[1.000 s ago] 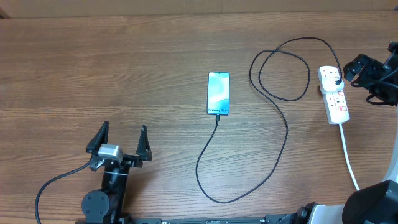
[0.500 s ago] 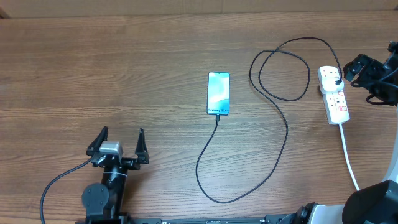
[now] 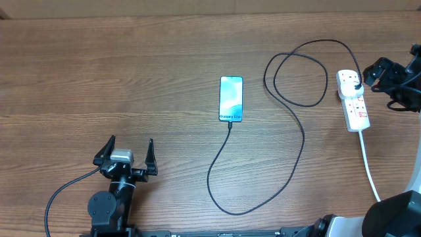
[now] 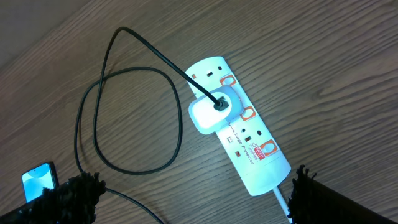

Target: Plug charger to phone and switch on socket

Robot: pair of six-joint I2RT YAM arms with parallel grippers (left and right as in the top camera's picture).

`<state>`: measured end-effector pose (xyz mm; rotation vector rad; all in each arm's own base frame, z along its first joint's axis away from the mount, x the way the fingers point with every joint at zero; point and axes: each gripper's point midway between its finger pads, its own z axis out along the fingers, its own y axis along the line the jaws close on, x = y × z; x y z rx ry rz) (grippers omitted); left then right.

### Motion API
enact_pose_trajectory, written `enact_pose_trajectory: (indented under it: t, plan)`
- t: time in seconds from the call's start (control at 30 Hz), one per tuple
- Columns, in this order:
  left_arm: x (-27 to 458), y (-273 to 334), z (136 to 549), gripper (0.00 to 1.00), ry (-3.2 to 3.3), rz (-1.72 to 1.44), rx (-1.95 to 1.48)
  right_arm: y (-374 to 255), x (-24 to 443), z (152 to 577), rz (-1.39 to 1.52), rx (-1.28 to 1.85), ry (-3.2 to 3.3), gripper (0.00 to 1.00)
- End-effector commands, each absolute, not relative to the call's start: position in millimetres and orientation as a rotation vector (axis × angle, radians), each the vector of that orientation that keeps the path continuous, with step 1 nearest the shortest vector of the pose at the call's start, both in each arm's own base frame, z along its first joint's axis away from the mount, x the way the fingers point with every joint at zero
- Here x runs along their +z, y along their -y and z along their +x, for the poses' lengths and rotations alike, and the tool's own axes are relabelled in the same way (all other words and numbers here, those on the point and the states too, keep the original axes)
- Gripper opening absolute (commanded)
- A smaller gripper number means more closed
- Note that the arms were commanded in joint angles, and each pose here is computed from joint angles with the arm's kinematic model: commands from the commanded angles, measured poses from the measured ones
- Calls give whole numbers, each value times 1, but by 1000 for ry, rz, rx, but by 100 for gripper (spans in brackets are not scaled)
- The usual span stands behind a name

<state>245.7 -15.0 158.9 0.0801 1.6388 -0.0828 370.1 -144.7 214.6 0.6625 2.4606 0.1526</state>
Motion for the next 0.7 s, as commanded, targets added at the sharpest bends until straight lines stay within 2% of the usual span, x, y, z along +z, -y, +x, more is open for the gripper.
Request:
enact_pose_trajectory:
  t: [0.0,0.67]
  plan:
    - [158,9,246,100,-1638,76,-38,146,216,370,663,138,-2457,100]
    - [157,3,246,100,-1642,8,-50,146,216,370,663,139,-2457,100]
